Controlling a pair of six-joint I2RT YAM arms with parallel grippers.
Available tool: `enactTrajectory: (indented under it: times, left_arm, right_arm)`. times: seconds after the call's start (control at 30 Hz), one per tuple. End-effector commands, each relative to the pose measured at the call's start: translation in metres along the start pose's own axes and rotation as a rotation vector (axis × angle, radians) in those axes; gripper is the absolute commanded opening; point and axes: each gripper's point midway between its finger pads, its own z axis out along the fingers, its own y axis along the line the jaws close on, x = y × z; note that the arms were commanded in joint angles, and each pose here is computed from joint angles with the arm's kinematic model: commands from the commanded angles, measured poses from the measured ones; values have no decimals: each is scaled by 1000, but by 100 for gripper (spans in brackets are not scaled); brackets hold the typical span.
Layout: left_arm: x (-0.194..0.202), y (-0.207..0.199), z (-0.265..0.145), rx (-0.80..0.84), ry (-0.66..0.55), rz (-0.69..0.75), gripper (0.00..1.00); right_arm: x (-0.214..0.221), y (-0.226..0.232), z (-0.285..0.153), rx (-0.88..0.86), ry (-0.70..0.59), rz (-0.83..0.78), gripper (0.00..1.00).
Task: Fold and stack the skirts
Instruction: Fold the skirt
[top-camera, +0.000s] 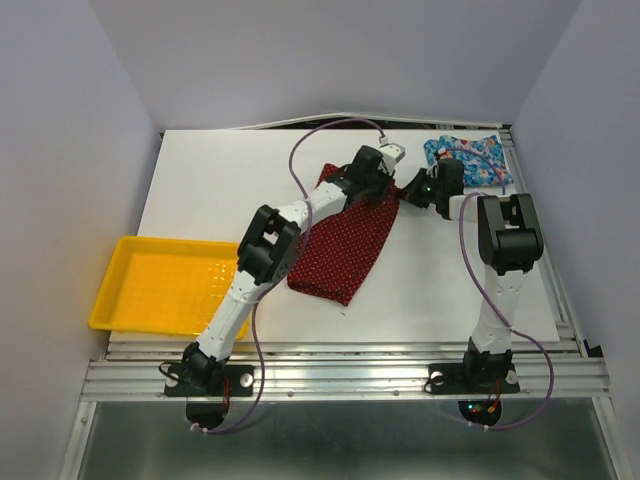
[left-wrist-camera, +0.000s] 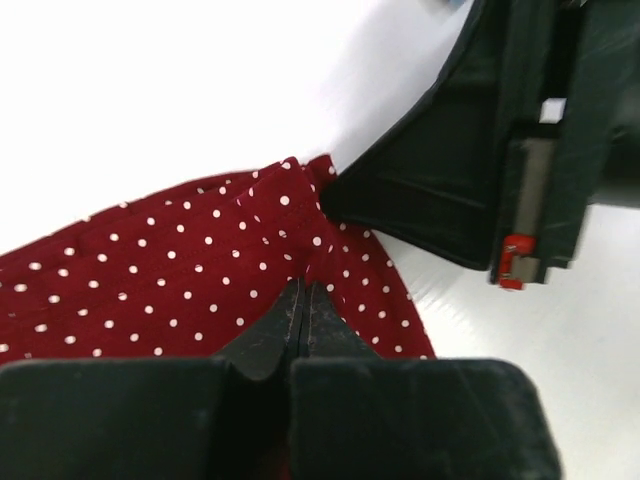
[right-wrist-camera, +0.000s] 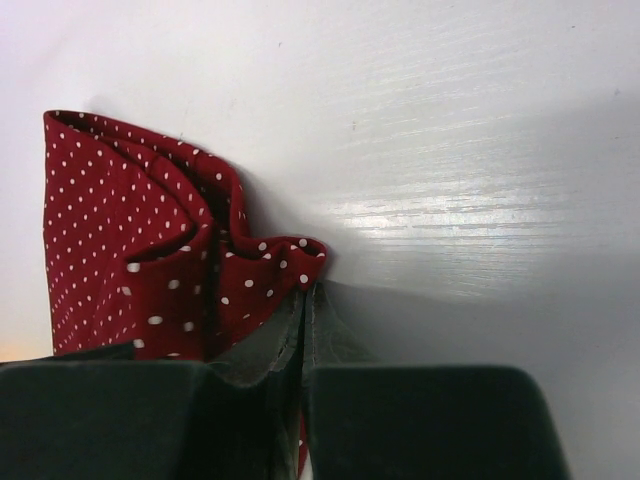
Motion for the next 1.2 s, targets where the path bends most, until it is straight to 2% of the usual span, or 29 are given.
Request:
enactTrajectory:
  times: [0.0, 0.2, 0.27, 0.33, 0.63, 0.93, 1.17]
  left_arm:
    - [-76, -23, -40, 33, -166, 13, 2]
    - [-69, -31, -39, 81, -147, 21, 0]
    - [-70, -36, -41, 93, -147, 22, 3]
    - [-71, -40, -42, 104, -148, 20, 0]
    - [-75, -39, -49, 89, -157, -1, 0]
    - [-62, -64, -34, 157, -132, -7, 0]
    - [-40, -69, -17, 190, -89, -8, 0]
  right_arm:
    - [9, -12, 5, 46, 19, 11, 1]
    - [2, -10, 1, 59, -6, 7, 1]
    - [0, -8, -1, 58, -11, 10, 1]
    - [-1, -10, -3, 70, -21, 10, 1]
    - [-18, 2, -30, 91, -98, 16, 1]
    - [-3, -5, -24, 92, -43, 25, 1]
    - [-7, -8, -21, 104, -63, 17, 1]
